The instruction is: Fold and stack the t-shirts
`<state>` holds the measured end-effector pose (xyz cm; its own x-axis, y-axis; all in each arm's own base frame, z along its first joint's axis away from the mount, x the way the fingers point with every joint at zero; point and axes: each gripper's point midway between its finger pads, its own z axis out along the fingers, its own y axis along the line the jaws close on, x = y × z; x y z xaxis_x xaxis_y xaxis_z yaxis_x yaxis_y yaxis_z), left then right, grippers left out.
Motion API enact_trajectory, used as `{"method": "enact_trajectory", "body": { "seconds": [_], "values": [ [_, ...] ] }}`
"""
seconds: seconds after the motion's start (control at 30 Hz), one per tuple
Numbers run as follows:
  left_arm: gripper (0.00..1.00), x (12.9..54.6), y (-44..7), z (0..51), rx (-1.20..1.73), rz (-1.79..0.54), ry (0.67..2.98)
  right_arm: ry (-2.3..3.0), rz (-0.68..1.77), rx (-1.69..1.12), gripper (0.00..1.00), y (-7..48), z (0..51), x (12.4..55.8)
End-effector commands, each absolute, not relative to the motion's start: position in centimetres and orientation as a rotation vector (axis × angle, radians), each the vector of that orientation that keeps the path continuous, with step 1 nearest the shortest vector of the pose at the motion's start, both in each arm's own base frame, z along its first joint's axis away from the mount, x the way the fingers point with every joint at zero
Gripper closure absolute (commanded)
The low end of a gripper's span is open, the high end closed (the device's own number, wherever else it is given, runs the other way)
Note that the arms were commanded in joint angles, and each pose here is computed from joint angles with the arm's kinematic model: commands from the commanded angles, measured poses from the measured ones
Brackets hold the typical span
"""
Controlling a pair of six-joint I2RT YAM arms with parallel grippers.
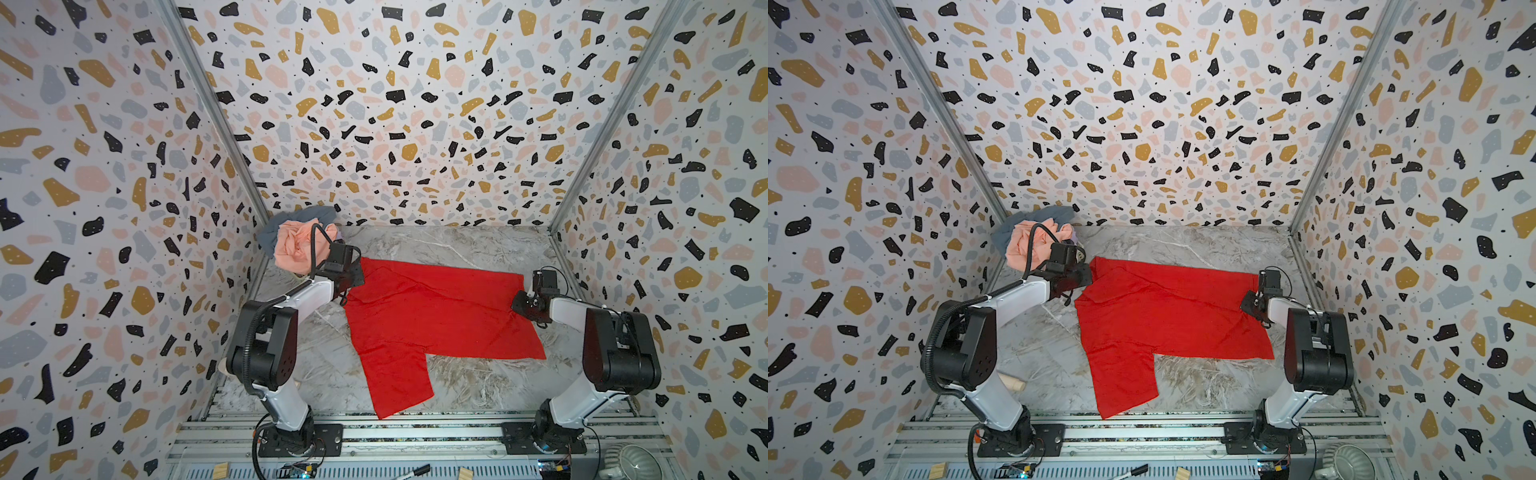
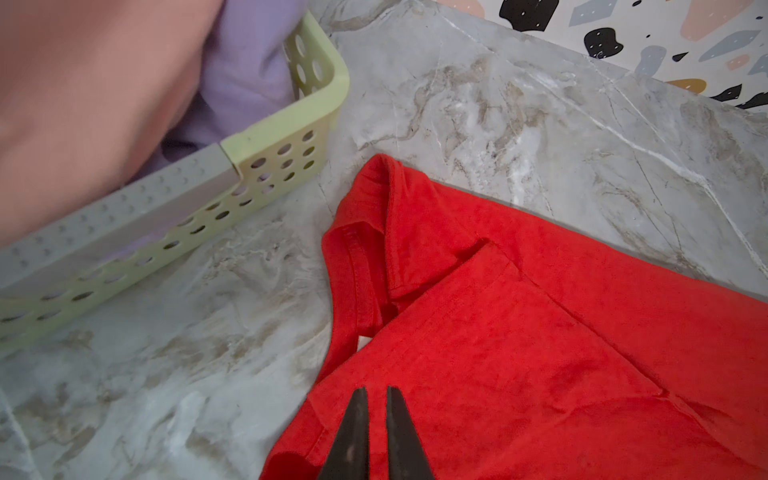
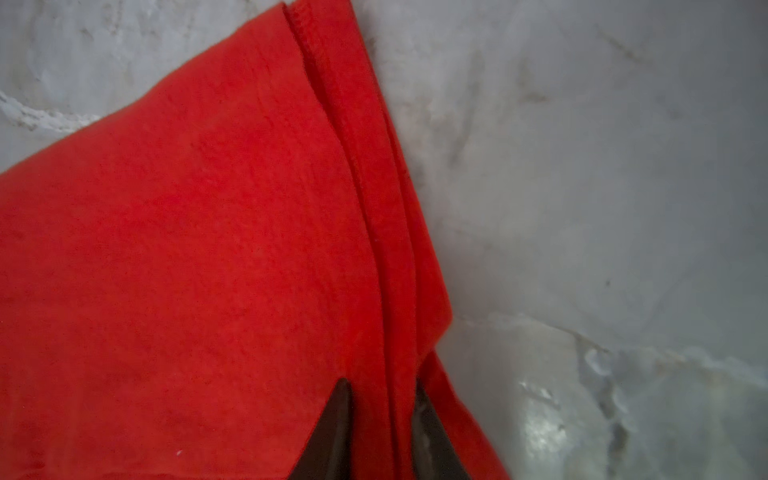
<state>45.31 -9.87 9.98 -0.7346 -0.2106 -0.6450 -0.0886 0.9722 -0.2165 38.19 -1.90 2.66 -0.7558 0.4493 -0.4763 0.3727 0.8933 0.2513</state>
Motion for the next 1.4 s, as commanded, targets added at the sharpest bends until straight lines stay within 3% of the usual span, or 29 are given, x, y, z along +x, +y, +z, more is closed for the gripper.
{"method": "enact_trajectory", "body": {
  "seconds": [0.0, 0.2, 0.6, 0.9, 1.07, 1.17, 1.37],
  "values": [
    [0.87, 45.8, -9.6, 9.6, -0.198, -0.204, 2.396, 2.507, 0.182, 0.570, 0.81, -1.8, 4.0, 38.6],
    [0.73, 44.9, -8.4, 5.6, -0.212, -0.084, 2.500, 2.496, 0.162, 0.544, 0.91, -1.6, 4.9, 38.9],
    [0.69, 45.1, -7.8, 2.8, -0.243, -0.032, 2.539, 2.430, 0.141, 0.514, 0.96, -1.7, 7.7, 39.8],
    [0.86, 45.5, -8.0, 2.6, -0.247, -0.043, 2.534, 2.424, 0.148, 0.507, 0.96, -1.6, 7.8, 39.9],
    [0.91, 45.6, -7.9, 3.2, -0.244, -0.035, 2.523, 2.422, 0.146, 0.503, 0.96, -1.6, 7.9, 40.0],
    [1.00, 45.6, -8.0, 3.2, -0.237, -0.038, 2.526, 2.423, 0.146, 0.500, 0.96, -1.6, 7.9, 40.0],
    [1.00, 45.5, -7.9, 3.9, -0.231, -0.042, 2.522, 2.425, 0.141, 0.501, 0.91, -1.6, 7.7, 40.0]
  ]
}}
